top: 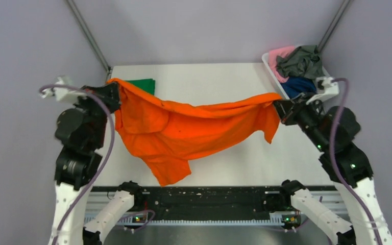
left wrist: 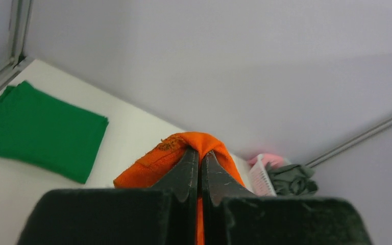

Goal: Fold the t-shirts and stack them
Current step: Flatten out the tshirt

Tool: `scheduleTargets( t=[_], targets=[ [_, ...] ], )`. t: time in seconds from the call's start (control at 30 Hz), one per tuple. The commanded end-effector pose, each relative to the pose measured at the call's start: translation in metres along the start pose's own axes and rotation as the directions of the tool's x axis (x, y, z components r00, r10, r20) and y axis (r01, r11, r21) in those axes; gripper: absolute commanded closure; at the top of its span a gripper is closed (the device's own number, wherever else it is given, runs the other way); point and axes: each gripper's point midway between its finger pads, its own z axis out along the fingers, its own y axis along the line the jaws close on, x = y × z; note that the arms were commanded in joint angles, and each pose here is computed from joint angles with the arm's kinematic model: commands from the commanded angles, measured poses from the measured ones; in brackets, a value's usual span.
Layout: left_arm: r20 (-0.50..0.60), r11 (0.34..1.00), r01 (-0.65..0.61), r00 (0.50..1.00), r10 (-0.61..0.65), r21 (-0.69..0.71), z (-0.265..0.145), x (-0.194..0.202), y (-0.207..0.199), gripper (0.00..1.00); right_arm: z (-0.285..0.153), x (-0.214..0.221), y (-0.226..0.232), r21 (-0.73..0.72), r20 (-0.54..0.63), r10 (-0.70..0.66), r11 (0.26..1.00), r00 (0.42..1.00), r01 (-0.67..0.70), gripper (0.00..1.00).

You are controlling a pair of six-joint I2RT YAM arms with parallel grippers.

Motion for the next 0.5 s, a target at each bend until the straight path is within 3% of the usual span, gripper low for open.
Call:
scheduleTargets(
  t=[0.0,0.13,0.2,0.23,0.37,0.43,0.47],
  targets=[
    [-0.182,0.973,-0.103,0.981,0.065,-0.207,0.067,0.093,0.059,1.00,0.048,0.089,-0.046,0.174,-0.226,0.070,0.984,0.972,-0.031,1.00],
    [-0.372,0.884,-0.204,0.927,0.037,-0.420,0.111,0.195,0.138,0.99,0.090,0.195,-0.101,0.325,-0.427,0.139,0.946,0.893,0.008,0.97],
    [-0.481,0.856,-0.249,0.877,0.000,-0.453,0.123,0.248,0.168,0.82,0.109,0.231,-0.122,0.351,-0.476,0.164,0.936,0.864,0.016,0.83],
    [-0.509,0.848,-0.264,0.861,-0.007,-0.459,0.129,0.266,0.177,0.81,0.121,0.244,-0.130,0.350,-0.491,0.169,0.936,0.854,0.016,0.83],
    [-0.534,0.853,-0.285,0.845,0.008,-0.437,0.167,0.305,0.195,0.79,0.172,0.263,-0.169,0.383,-0.490,0.228,0.923,0.841,-0.027,0.83],
    [-0.573,0.856,-0.293,0.819,-0.004,-0.425,0.184,0.315,0.194,0.72,0.191,0.268,-0.184,0.416,-0.500,0.248,0.909,0.830,-0.021,0.68],
    [-0.595,0.851,-0.308,0.804,-0.007,-0.426,0.191,0.318,0.195,0.64,0.200,0.267,-0.188,0.424,-0.501,0.240,0.906,0.831,-0.006,0.61]
  ],
)
